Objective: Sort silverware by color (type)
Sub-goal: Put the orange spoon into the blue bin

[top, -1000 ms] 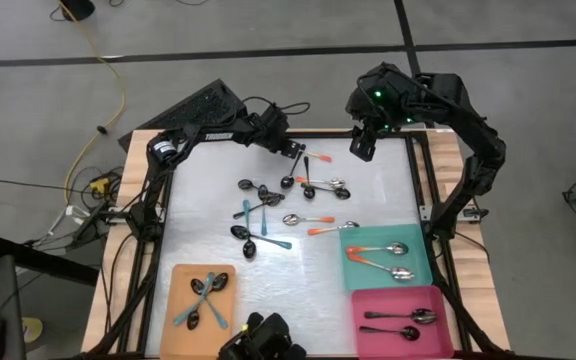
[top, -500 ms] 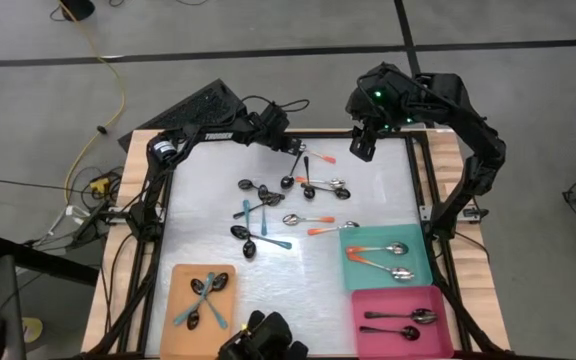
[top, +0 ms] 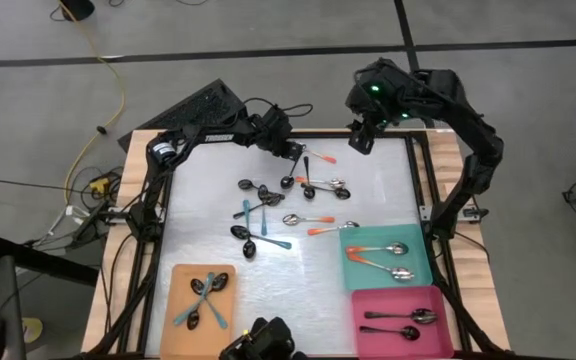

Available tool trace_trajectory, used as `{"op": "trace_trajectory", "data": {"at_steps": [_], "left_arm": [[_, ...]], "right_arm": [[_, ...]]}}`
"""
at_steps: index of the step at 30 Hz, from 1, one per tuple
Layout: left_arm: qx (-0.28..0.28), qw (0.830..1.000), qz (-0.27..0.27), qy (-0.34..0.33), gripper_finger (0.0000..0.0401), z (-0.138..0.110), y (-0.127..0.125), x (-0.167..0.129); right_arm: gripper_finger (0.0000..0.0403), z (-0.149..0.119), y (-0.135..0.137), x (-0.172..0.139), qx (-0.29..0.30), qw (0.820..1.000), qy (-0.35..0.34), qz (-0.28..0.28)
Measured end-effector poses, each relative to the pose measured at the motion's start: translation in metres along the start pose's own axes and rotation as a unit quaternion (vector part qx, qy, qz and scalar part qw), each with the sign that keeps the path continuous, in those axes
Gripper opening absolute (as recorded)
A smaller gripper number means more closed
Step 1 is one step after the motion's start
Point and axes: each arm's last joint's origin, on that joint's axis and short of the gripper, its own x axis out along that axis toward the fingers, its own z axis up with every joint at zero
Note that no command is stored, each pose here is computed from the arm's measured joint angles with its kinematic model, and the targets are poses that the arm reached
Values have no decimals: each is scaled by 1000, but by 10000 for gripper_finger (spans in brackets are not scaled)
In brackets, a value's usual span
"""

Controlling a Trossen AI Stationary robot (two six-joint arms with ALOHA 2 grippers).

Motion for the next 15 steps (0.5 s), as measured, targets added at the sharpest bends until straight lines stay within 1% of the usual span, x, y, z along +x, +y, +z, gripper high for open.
{"op": "trace_trajectory", "data": {"at_steps": [3,7,11,15], "left_arm": [[12,1000,-10,-18,0,7,-9,-19],[30,998,-35,-39,0,15,-30,-56],[94,993,-56,-47,0,9,-66,-105],[161,981,-64,-82,0,-6,-105,-164]], "right_arm": [[221,-1,-10,26,-1,999,41,-17],[221,-6,-30,73,-1,997,77,-31],[221,-20,-45,135,15,995,86,-42],[221,-44,-53,190,53,996,70,-21]]}}
